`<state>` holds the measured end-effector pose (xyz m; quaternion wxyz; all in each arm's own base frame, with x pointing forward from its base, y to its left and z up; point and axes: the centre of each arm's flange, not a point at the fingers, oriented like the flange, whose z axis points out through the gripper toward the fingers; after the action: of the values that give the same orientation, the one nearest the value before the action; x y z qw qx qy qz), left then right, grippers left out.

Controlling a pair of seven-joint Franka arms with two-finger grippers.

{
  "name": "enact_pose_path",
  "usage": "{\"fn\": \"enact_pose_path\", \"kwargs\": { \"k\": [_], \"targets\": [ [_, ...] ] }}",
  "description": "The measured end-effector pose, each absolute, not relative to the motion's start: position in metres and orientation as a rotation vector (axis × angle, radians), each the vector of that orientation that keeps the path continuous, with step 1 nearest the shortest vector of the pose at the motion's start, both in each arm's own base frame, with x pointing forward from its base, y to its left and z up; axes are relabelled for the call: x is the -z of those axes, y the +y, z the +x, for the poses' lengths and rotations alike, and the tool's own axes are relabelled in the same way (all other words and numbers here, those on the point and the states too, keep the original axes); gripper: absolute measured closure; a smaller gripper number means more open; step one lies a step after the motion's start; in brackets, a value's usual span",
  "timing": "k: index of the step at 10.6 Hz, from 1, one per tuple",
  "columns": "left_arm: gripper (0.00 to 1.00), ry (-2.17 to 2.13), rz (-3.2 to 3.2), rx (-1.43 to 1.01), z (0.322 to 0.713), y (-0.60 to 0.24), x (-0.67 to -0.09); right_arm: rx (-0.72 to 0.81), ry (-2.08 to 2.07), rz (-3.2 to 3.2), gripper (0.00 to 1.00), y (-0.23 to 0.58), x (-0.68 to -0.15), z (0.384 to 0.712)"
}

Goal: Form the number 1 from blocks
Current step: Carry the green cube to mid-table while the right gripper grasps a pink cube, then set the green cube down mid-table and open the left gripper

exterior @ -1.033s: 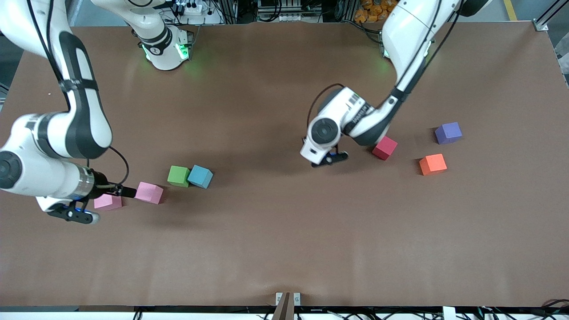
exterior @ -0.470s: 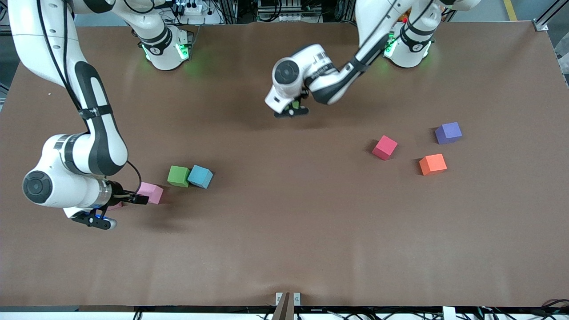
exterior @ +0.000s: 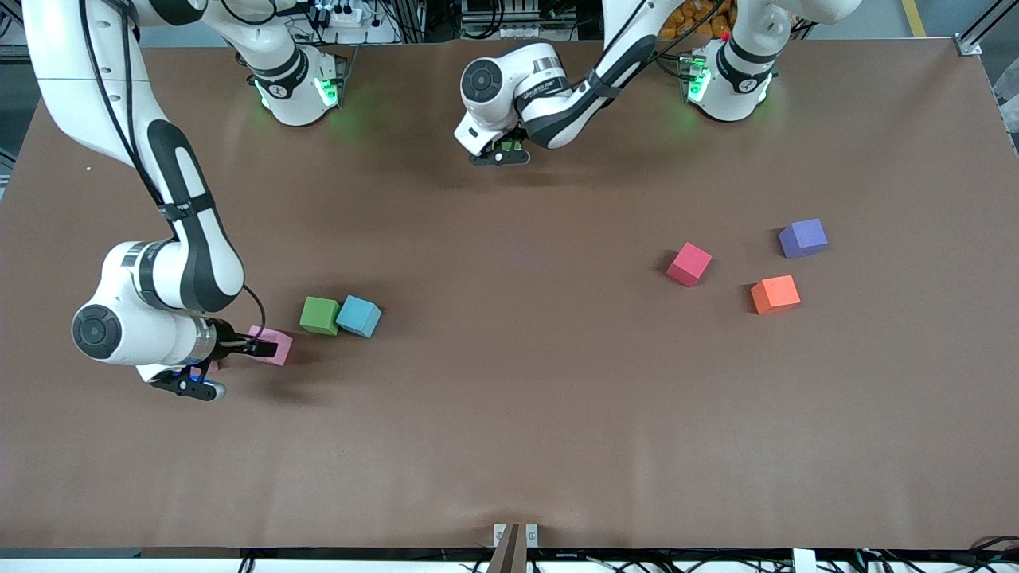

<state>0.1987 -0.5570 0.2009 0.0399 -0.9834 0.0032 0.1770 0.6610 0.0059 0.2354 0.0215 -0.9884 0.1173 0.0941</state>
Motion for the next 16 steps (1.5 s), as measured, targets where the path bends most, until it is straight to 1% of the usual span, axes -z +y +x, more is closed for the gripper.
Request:
{"fn": "enact_pose_path", "kwargs": {
  "k": [4, 7, 8, 9, 10, 11, 13, 14, 16],
  "targets": [
    [0.4, 0.02, -3.02, -0.565, 0.188, -0.561, -0.185, -0.299, 0.362, -3.069, 0.0, 0.005, -0.207, 0.66],
    [0.39, 0.038, -3.022, -0.562, 0.182, -0.564, -0.185, -0.308, 0.363, -3.07, 0.02, 0.005, -0.197, 0.659],
    [0.34, 0.041, -3.022, -0.561, 0.181, -0.564, -0.185, -0.309, 0.363, -3.07, 0.08, 0.005, -0.196, 0.659],
    [0.18, 0.048, -3.023, -0.559, 0.179, -0.565, -0.186, -0.31, 0.363, -3.07, 0.09, 0.005, -0.196, 0.659],
    [0.05, 0.053, -3.027, -0.553, 0.179, -0.567, -0.19, -0.309, 0.363, -3.07, 0.24, 0.005, -0.196, 0.659],
    [0.0, 0.055, -3.029, -0.54, 0.181, -0.568, -0.197, -0.308, 0.362, -3.07, 0.34, 0.005, -0.197, 0.659],
    [0.0, 0.037, -3.031, -0.495, 0.197, -0.565, -0.223, -0.307, 0.362, -3.07, 0.35, 0.005, -0.197, 0.659],
    [0.0, 0.002, -3.04, -0.464, 0.214, -0.561, -0.24, -0.307, 0.362, -3.07, 0.35, 0.005, -0.197, 0.659],
    [0.0, -0.126, -3.067, -0.404, 0.266, -0.54, -0.271, -0.285, 0.357, -3.071, 0.35, 0.006, -0.202, 0.663]
  ]
}}
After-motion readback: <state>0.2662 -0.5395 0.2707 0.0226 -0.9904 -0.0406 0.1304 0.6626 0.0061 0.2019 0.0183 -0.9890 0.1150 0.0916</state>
